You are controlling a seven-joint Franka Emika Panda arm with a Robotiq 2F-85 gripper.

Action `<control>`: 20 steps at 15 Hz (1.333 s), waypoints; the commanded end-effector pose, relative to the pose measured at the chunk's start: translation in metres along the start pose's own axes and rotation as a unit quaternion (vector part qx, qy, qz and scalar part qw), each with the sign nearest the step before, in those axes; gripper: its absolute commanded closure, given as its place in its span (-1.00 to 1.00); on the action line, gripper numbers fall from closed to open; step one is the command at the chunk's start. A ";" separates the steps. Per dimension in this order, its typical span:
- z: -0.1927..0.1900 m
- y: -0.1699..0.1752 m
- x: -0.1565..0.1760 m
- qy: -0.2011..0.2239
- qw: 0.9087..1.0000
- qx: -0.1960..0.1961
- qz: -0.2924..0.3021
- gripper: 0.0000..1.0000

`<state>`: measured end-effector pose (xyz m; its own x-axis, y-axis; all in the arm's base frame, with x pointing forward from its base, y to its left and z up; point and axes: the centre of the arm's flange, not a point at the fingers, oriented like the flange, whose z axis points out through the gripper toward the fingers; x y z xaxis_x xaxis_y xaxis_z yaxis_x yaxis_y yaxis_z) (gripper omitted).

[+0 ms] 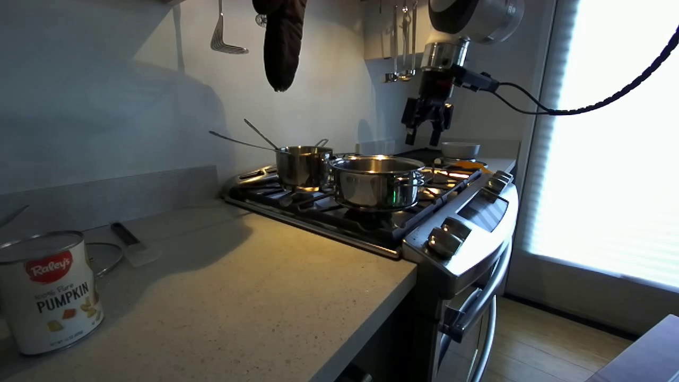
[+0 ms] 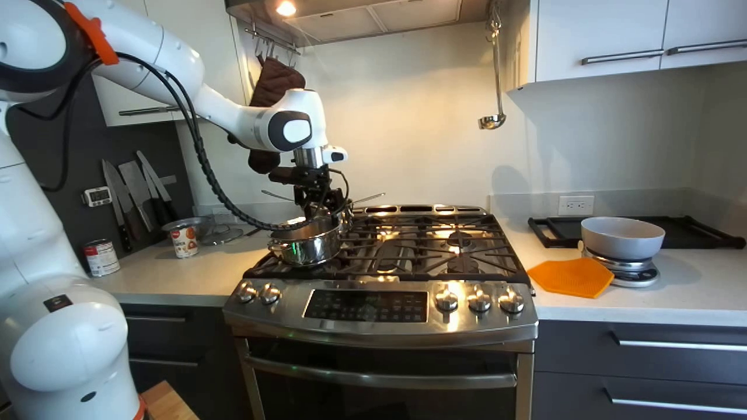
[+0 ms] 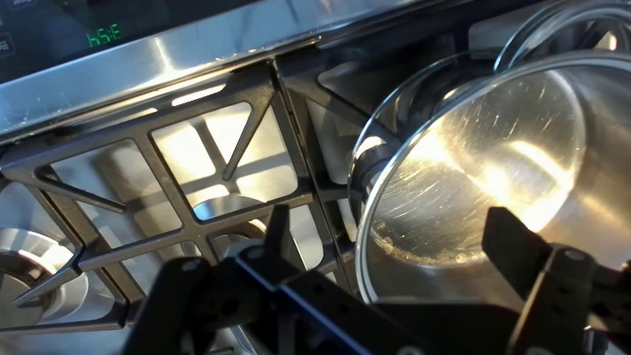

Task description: Move the pot to the right-front stove plate

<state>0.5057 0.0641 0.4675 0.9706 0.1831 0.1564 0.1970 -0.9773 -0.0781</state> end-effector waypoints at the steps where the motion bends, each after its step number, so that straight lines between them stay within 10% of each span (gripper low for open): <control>1: 0.011 -0.007 0.006 -0.004 1.000 0.006 0.014 -1.00; 16: 0.065 -0.017 0.028 -0.007 0.996 -0.030 0.089 -1.00; 20: 0.070 -0.015 0.031 -0.013 0.995 -0.027 0.095 -0.45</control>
<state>0.5364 0.0905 0.4078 0.9904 0.0229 0.1360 0.0287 -0.9988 -0.0408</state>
